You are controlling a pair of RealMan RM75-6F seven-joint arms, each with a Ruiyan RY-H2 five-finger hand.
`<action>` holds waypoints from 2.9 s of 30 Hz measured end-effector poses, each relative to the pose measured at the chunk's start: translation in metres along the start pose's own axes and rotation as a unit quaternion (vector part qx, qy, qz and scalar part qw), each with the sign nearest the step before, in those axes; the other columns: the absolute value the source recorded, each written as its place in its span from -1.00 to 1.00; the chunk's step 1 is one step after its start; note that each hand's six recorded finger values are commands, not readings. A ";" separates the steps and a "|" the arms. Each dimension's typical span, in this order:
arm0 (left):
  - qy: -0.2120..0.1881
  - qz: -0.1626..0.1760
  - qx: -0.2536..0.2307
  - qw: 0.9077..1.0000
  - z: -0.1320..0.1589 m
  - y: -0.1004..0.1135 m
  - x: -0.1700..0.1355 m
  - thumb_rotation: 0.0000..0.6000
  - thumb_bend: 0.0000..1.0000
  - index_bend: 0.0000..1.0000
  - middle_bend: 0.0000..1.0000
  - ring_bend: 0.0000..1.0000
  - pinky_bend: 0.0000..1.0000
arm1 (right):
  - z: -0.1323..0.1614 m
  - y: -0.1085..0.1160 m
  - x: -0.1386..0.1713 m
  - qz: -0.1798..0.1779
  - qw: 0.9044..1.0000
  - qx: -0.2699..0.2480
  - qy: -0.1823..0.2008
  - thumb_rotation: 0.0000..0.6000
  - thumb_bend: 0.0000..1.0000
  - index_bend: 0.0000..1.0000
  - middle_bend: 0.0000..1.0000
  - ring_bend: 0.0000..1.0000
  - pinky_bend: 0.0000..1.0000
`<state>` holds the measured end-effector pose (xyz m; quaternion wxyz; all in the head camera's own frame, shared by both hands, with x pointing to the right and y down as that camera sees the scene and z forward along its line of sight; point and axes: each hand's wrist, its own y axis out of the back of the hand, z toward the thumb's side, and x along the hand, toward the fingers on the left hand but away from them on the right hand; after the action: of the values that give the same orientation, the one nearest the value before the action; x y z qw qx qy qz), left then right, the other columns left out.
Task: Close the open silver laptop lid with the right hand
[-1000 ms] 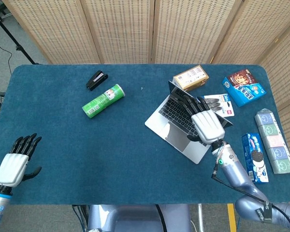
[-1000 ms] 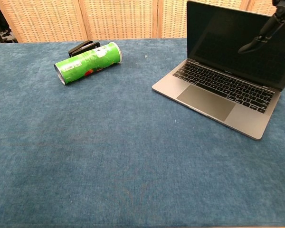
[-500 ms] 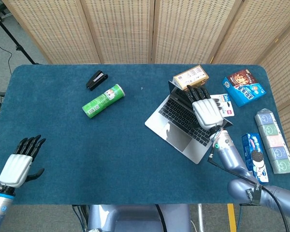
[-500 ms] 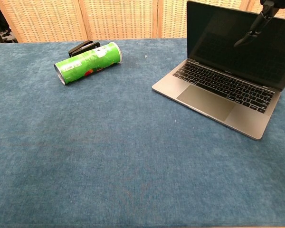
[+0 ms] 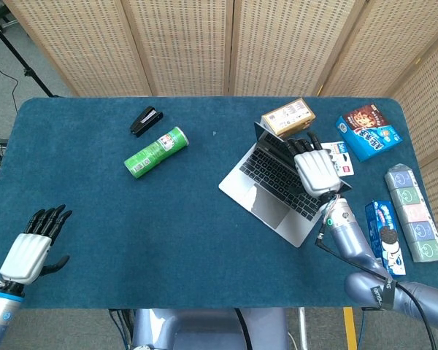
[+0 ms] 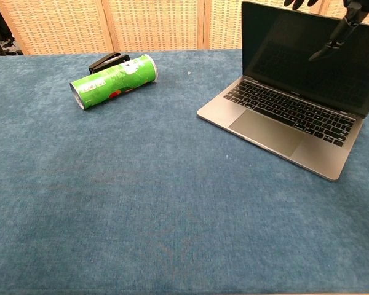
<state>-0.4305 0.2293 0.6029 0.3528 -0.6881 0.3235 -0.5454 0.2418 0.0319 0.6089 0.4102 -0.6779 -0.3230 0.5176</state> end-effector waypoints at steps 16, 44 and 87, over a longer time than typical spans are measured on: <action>-0.009 -0.006 -0.006 1.000 0.003 -0.001 -0.001 1.00 -0.54 -1.00 -1.00 -1.00 -1.00 | -0.004 -0.019 0.018 0.025 1.000 -0.011 -0.010 1.00 -0.73 -0.68 -0.62 -0.63 -1.00; -0.022 -0.015 -0.012 1.000 0.009 -0.004 -0.002 1.00 -0.55 -1.00 -1.00 -1.00 -1.00 | -0.001 -0.052 0.062 0.053 0.998 -0.030 -0.020 1.00 -0.73 -0.70 -0.63 -0.63 -1.00; -0.032 -0.025 -0.017 0.999 0.013 -0.006 -0.004 1.00 -0.55 -1.00 -1.00 -1.00 -1.00 | 0.008 -0.092 0.119 0.093 0.994 -0.050 -0.014 1.00 -0.73 -0.74 -0.67 -0.63 -0.96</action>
<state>-0.4181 0.2377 0.6039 0.3375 -0.7192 0.3042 -0.5256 0.2637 0.1780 0.6374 0.3218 -0.7172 -0.2897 0.5460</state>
